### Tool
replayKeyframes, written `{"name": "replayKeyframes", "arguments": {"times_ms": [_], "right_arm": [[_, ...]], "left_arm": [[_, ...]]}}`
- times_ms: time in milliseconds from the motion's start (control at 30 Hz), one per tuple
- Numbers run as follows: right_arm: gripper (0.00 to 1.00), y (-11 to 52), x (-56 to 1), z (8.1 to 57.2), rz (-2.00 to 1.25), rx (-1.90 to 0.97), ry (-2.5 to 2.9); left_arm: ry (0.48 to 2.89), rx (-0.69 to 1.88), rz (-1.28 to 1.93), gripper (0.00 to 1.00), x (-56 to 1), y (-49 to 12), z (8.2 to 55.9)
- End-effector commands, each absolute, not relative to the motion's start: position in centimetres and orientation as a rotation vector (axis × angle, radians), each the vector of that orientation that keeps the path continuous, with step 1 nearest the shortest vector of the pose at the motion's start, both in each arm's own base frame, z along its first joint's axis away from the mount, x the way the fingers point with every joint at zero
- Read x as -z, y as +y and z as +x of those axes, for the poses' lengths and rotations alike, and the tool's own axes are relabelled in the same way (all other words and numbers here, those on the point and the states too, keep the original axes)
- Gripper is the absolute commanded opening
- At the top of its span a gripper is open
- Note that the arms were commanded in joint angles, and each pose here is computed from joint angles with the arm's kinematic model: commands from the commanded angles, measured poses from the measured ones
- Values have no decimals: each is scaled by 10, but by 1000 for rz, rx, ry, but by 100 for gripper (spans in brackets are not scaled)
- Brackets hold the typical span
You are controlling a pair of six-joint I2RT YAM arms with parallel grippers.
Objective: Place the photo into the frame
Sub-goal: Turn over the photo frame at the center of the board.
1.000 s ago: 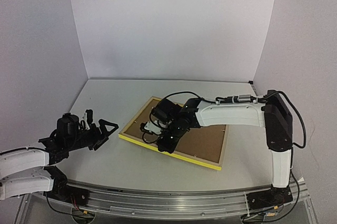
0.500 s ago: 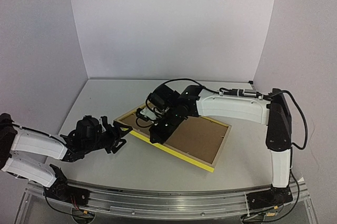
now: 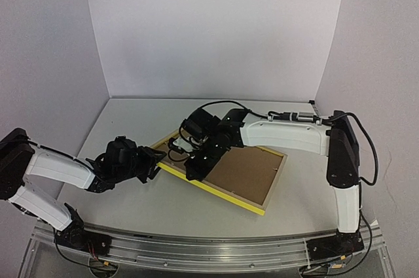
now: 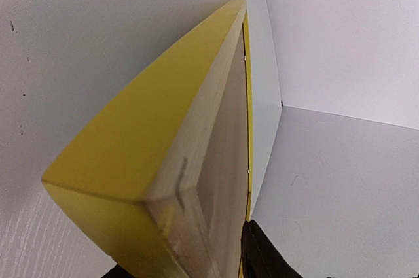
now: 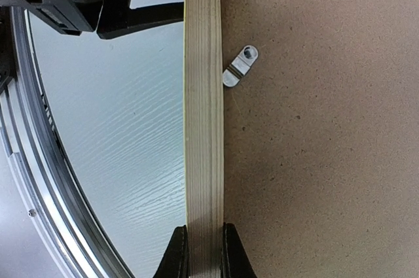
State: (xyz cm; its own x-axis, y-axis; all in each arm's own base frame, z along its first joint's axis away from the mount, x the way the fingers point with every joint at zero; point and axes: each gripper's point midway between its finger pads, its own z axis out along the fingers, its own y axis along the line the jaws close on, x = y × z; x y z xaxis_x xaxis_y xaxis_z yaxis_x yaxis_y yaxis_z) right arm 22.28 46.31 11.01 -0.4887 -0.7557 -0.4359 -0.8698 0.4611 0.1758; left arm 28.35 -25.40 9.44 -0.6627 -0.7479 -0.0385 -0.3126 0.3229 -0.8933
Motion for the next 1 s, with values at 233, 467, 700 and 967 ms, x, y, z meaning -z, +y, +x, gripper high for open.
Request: {"name": "replayKeyframes", "arguments": {"times_ms": [233,467,700,967], "right_arm": [[39,467,-179,243,-1307,-406,2191],[68,445,-196,252,-1372,132,1953],[66,418,-193,271,-1416,480,1861],[49,398,-187,279,-1455,690,1822]], "left_arm": [[2173,1136,-1091,0,-135,-255,303],[2250,967,-1160,0,-159,-249,304],[2298,938,-1162,0,-166,-255,303],[2301,921,-1149,0,-175,-254,304]]}}
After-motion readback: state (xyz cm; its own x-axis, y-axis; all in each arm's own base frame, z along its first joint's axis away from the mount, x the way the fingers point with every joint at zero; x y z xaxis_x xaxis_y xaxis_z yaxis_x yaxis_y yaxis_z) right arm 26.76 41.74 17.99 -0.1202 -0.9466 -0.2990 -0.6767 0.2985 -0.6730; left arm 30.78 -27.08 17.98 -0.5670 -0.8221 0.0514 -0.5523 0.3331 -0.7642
